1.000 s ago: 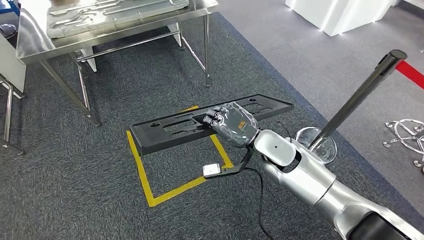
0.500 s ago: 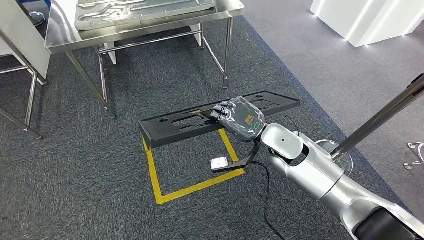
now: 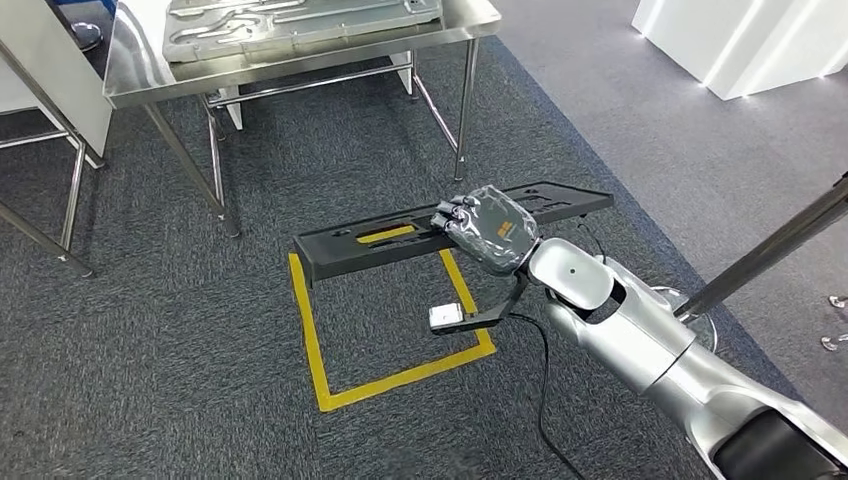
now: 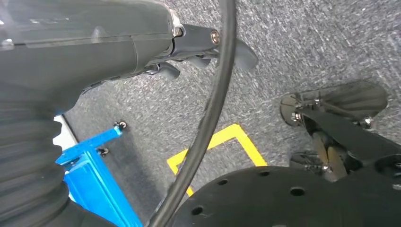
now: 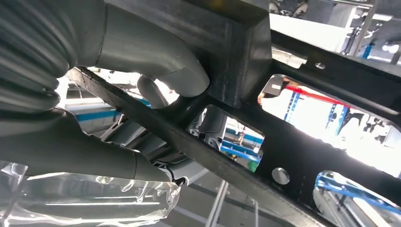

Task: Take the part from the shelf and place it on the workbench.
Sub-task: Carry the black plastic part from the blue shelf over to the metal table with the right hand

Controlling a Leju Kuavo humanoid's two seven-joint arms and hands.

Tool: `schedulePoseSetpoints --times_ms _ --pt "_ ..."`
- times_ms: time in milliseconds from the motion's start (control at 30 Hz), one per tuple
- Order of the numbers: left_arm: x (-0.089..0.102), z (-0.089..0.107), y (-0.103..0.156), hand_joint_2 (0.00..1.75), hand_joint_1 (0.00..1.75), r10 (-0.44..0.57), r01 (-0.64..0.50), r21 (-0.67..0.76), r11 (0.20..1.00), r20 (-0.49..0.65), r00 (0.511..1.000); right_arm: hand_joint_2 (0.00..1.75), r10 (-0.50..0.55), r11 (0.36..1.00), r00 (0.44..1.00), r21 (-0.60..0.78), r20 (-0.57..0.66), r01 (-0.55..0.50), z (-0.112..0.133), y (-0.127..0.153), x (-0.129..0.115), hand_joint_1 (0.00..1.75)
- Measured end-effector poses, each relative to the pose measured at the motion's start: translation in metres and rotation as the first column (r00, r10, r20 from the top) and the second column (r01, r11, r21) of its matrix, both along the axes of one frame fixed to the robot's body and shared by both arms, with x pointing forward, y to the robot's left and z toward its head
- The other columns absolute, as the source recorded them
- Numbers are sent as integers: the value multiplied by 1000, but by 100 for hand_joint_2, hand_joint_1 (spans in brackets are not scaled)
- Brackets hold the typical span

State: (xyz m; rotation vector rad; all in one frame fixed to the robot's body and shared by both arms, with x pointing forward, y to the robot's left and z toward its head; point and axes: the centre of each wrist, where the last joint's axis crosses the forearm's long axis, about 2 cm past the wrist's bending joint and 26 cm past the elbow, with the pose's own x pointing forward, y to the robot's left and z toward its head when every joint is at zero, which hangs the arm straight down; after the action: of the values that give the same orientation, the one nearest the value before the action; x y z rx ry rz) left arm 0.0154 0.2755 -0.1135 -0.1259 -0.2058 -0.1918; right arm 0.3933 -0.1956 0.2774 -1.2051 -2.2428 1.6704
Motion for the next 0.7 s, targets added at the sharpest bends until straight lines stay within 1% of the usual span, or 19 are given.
schedulePoseSetpoints --times_ms 300,700 --pt "1 0 -1 175 0 -11 11 -2 1000 3 1000 175 -4 1000 1000 -22 7 4 9 2 4 175" --pt "0 0 -1 175 0 -23 23 -6 1000 5 1000 175 -7 1000 1000 -26 0 7 8 2 4 175"
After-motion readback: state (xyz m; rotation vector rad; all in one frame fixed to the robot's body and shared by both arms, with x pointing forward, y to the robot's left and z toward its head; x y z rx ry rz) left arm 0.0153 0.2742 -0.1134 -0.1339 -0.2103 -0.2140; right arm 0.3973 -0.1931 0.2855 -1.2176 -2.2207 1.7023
